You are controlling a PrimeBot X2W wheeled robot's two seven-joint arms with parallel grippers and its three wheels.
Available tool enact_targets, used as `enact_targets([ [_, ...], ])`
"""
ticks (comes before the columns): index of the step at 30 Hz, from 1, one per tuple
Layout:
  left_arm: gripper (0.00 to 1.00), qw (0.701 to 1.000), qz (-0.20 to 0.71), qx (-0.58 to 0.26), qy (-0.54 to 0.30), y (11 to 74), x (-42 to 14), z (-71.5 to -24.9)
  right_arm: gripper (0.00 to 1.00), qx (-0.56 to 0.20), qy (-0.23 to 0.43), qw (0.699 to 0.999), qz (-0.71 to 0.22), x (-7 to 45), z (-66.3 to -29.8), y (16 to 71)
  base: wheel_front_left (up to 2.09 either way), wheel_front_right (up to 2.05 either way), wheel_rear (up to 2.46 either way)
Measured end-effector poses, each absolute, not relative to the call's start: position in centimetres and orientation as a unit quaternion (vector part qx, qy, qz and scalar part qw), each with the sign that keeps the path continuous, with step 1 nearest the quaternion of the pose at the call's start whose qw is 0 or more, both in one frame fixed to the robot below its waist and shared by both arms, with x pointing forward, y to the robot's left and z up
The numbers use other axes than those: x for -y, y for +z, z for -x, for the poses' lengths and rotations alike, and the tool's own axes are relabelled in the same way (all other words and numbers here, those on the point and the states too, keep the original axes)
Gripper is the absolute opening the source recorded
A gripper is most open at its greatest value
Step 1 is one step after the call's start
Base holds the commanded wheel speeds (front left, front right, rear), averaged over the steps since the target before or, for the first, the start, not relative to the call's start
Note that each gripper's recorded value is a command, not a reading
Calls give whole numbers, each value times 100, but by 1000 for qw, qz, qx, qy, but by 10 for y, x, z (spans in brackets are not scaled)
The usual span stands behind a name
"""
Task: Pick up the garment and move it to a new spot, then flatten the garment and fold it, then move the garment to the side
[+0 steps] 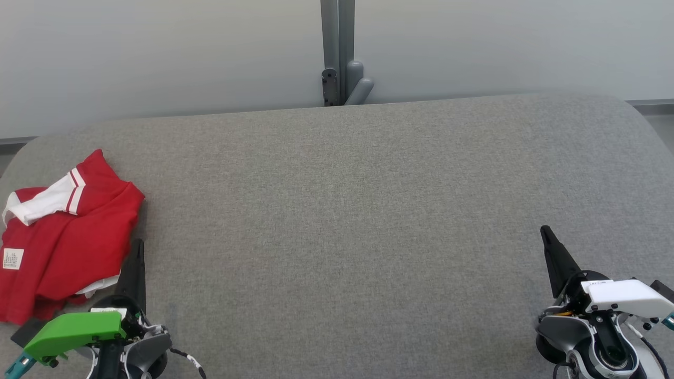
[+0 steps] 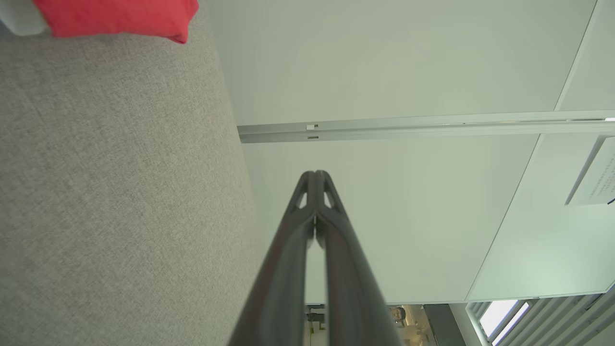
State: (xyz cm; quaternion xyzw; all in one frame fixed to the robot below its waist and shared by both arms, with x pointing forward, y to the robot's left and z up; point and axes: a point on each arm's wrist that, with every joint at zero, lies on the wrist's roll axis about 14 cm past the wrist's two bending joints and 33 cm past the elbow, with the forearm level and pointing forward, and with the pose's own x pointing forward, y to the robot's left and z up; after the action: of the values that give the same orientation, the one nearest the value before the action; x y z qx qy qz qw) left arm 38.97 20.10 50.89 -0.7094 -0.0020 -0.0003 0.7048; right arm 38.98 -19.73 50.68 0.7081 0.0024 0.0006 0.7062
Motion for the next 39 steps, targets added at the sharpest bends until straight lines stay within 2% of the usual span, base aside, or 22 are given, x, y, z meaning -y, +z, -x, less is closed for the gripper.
enact_targets([
  [37,0,705,709,2,0,509,-201,-390,0,-2,1,706,-708,197,-390,507,0,0,0],
  [38,100,705,709,2,0,509,-201,-390,100,-2,0,706,-708,197,-390,507,0,0,0],
  [39,100,704,710,-1,3,506,-201,-389,100,-6,-3,706,-709,197,-389,504,0,0,0],
])
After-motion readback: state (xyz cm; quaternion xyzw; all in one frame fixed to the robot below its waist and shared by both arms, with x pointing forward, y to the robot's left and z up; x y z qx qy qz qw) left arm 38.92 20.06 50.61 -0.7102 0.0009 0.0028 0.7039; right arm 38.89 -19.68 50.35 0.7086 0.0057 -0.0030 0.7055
